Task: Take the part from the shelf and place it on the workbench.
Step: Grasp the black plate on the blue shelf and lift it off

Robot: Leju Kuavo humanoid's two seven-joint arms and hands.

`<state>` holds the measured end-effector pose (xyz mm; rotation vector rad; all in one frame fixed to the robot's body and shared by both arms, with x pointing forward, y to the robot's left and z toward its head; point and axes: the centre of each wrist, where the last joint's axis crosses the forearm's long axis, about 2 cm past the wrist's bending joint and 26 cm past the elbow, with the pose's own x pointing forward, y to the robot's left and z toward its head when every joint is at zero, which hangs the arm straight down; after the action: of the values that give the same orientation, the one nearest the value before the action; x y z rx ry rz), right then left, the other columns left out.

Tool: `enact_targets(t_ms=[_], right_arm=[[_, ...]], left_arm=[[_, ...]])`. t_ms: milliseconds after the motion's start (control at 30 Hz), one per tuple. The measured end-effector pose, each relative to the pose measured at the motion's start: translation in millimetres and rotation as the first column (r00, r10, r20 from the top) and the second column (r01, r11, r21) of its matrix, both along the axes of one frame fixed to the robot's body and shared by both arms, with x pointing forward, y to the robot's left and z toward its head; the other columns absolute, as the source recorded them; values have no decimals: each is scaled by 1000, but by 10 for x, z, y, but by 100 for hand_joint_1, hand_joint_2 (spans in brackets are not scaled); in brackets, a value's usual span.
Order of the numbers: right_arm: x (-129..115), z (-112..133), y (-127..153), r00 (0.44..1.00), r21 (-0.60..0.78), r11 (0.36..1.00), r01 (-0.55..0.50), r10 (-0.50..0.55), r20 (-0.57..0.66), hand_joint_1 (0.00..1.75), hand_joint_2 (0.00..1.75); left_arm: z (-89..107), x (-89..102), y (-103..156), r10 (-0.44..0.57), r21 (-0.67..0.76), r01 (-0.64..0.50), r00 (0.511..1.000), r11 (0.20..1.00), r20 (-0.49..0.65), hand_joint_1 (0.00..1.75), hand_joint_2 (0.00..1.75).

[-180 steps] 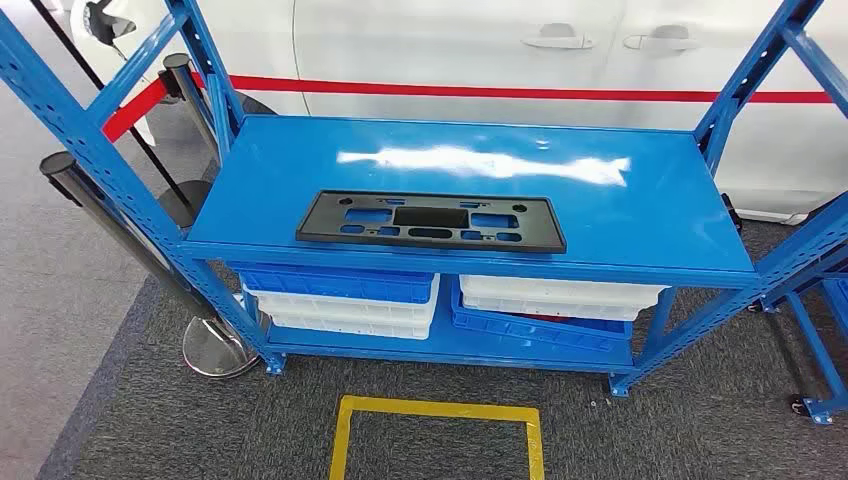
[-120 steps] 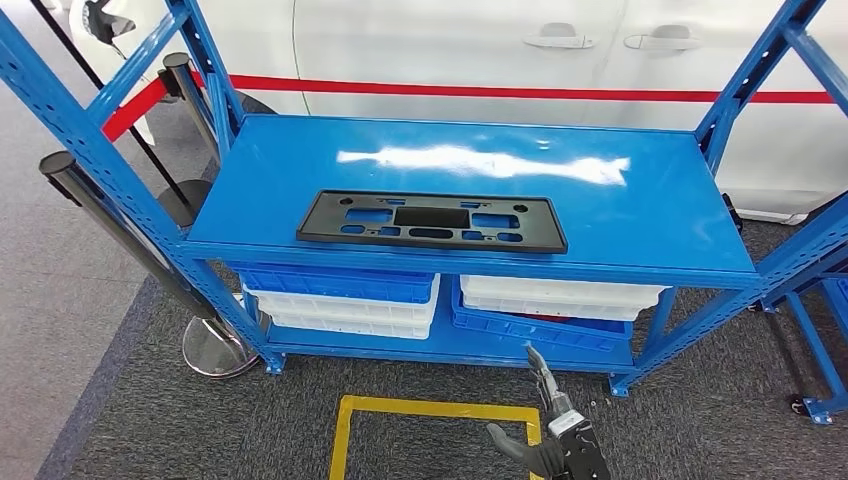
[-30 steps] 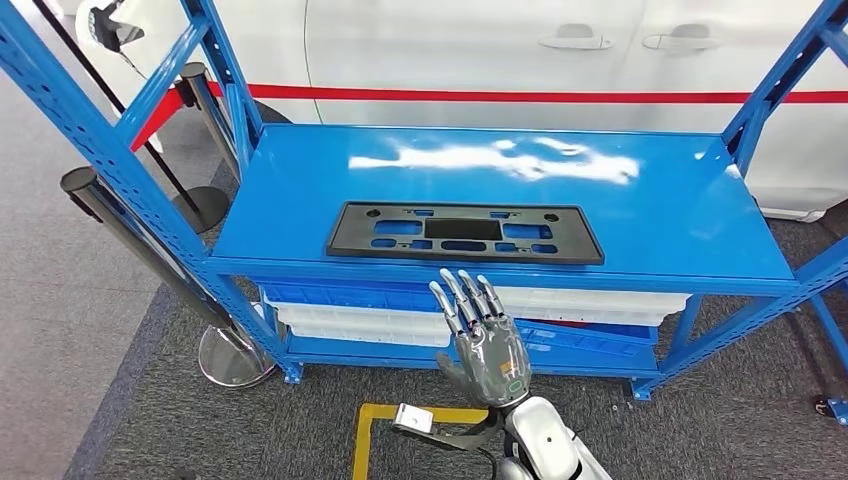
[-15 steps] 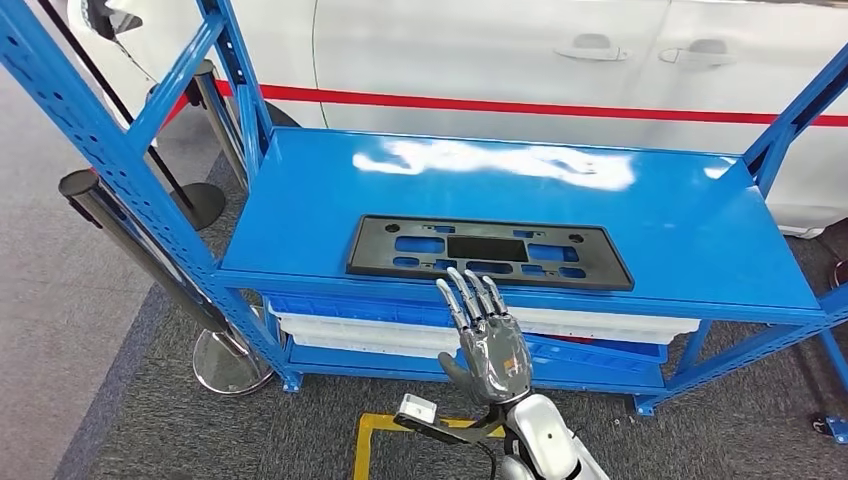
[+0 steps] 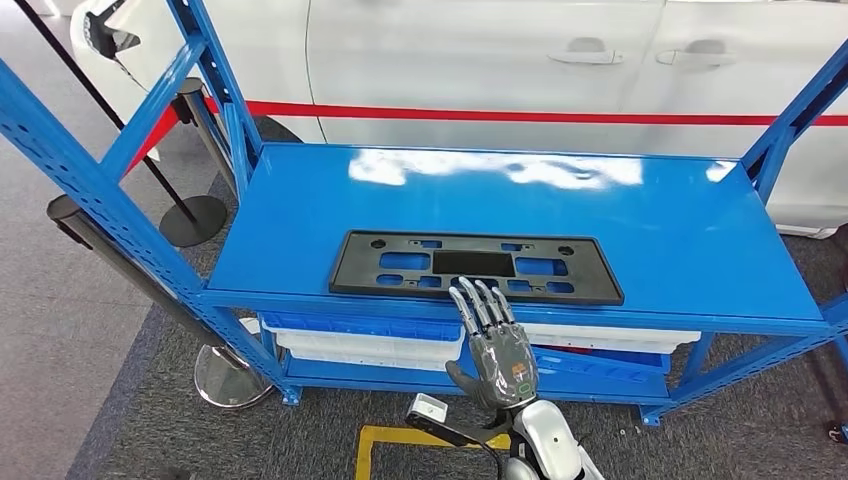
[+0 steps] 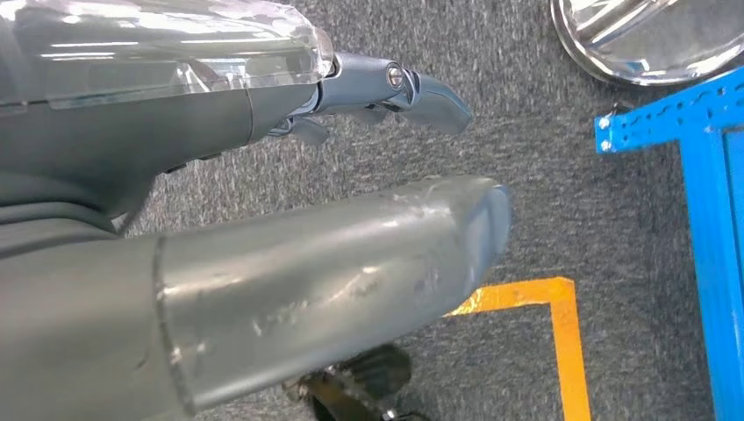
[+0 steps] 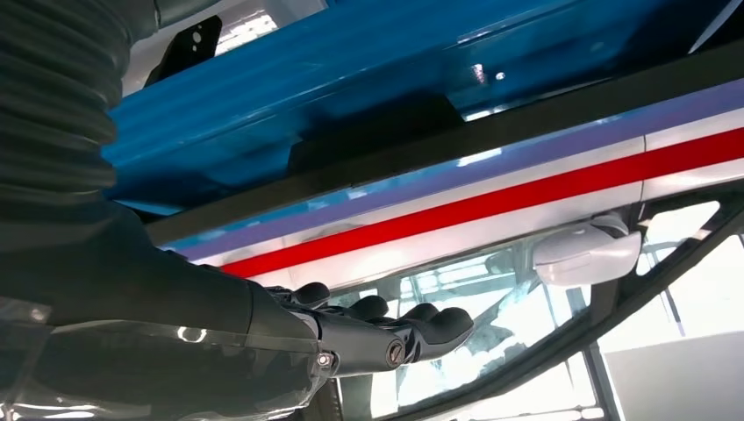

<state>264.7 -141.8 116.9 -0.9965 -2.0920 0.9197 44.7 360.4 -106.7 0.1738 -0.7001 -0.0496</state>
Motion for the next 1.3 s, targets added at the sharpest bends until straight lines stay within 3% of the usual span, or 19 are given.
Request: enact_targets(t_ms=[500, 1267, 1300], right_arm=[[151, 100, 31, 1000, -22, 1000, 2, -2, 18, 0, 175], [298, 201, 83, 1000, -41, 999, 20, -20, 7, 0, 175], [310, 204, 81, 1000, -49, 999, 24, -23, 7, 10, 175]], left_arm=[[15, 98, 18, -14, 7, 14, 1000, 1000, 11, 0, 0], [12, 74, 21, -30, 32, 31, 999, 999, -31, 0, 0], [12, 74, 20, -31, 36, 32, 999, 999, -35, 0, 0]])
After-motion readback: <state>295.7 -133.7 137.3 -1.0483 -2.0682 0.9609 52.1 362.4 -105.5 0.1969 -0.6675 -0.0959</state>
